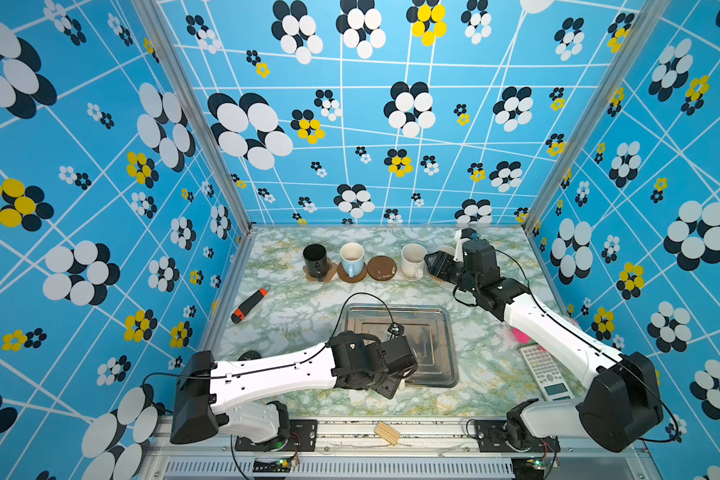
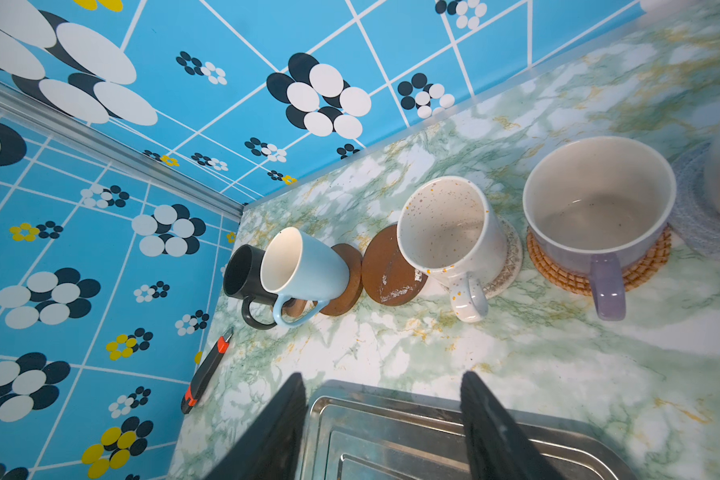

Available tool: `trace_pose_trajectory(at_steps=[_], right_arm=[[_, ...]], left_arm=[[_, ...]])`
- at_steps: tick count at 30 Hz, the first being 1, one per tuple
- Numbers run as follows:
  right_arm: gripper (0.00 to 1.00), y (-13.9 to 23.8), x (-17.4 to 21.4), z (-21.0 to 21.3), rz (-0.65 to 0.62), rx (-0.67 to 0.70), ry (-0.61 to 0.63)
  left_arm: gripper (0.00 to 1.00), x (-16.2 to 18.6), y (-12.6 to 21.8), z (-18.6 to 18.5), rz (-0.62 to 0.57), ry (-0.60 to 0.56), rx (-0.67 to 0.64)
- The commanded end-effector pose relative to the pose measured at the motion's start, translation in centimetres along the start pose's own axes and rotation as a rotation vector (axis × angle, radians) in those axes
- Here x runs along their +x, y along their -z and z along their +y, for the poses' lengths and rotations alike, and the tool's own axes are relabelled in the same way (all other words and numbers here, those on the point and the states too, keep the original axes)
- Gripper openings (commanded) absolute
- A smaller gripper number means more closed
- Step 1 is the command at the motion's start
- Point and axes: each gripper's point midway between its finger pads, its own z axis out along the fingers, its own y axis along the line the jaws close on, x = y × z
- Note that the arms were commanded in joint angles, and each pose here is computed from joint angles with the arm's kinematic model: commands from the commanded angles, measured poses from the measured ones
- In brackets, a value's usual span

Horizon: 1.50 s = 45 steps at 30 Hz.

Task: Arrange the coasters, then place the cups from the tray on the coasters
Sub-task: 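Lower the left gripper down onto the red-lined mug on the tray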

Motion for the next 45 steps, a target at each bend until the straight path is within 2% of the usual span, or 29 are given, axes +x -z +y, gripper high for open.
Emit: trace_pose_trajectory(at_steps=[1,10,34,45], right_arm=[[0.61,0.8,-0.4,0.6,-0.018,-0.03,0.012],[0.62,1.0,-0.4,0.6,-0.017,-0.033,0.009],[0.62,1.6,-0.3,0.4,-0.03,-0.029,0.014],[0.62,1.7,-0.4,0.4,-0.033,-0.034,0.015]], left_arm=[[0.66,0.5,-0.8,-0.4,0.012,0.033,0.001],[0.66,1.9,-2.0,-1.3,0.071,0.045,0.017],[0.68,1.9,-4.2,-3.7,0.056,0.138,0.076],[0.68,1.7,-4.6,-3.8,0.056,0.159,0.06]])
